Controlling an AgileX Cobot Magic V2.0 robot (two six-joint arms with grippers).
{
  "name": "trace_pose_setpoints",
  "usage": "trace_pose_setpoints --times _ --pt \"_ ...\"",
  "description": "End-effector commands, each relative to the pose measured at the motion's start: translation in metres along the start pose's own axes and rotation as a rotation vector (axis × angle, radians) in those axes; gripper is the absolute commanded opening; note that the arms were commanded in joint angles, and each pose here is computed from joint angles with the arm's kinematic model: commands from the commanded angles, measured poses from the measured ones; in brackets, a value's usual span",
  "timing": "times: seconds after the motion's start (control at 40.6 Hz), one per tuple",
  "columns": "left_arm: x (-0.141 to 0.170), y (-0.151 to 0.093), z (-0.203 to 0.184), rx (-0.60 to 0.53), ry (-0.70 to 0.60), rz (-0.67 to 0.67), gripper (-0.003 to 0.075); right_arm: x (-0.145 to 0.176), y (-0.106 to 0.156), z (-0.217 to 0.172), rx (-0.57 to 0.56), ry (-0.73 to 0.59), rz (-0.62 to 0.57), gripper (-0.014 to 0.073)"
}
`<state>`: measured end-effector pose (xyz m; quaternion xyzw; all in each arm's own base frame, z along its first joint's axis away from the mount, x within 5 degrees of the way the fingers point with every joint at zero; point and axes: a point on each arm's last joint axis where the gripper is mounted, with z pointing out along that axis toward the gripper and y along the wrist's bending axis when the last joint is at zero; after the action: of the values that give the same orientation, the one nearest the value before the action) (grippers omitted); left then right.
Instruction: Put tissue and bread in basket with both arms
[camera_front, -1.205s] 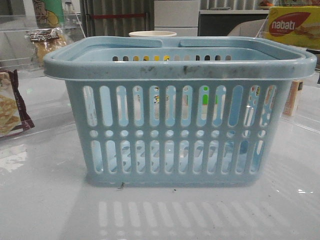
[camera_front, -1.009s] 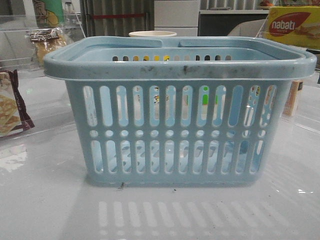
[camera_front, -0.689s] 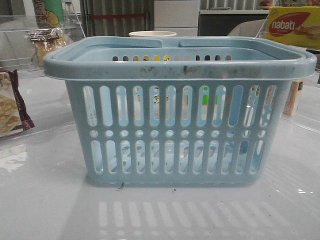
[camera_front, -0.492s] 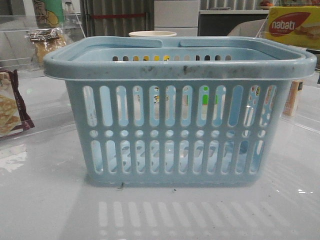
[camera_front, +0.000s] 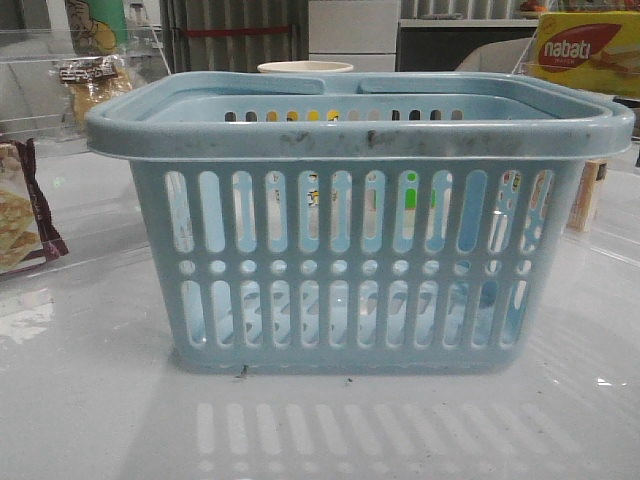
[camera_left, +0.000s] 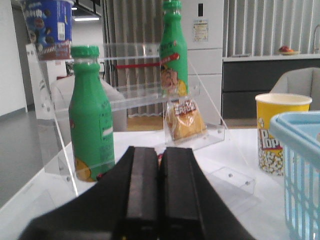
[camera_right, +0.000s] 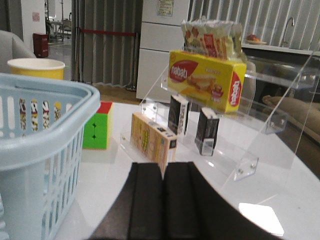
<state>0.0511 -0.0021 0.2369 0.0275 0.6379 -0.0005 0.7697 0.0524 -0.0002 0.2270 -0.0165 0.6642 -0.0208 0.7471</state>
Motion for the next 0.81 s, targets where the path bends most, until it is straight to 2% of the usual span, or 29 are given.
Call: trace_pose_setpoints --times 0.0,0.246,0.418,0.541,0.787 --pt "-0.049 0.003 -0.007 -0.009 -0.194 -0.018 0.0090 -0.054 -0.003 -0.011 0.012 -0.180 0.006 0.0056" --pt "-0.125 0.004 -0.013 0.016 -0.174 -0.015 0.0090 -0.129 -0.007 -0.019 0.015 -0.144 0.007 0.0056" --pt "-0.162 0.004 0.001 0.039 -0.040 -0.011 0.0090 -0.160 -0.009 -0.007 0.012 -0.038 0.008 0.0056" --pt "-0.165 0.002 0.020 0.060 0.134 -0.008 0.0090 -0.163 -0.010 0.009 0.008 0.099 0.008 0.0056" --pt "-0.123 -0.001 0.056 0.086 0.469 -0.010 0.0090 -0.131 -0.008 0.046 -0.006 0.443 0.008 0.0056"
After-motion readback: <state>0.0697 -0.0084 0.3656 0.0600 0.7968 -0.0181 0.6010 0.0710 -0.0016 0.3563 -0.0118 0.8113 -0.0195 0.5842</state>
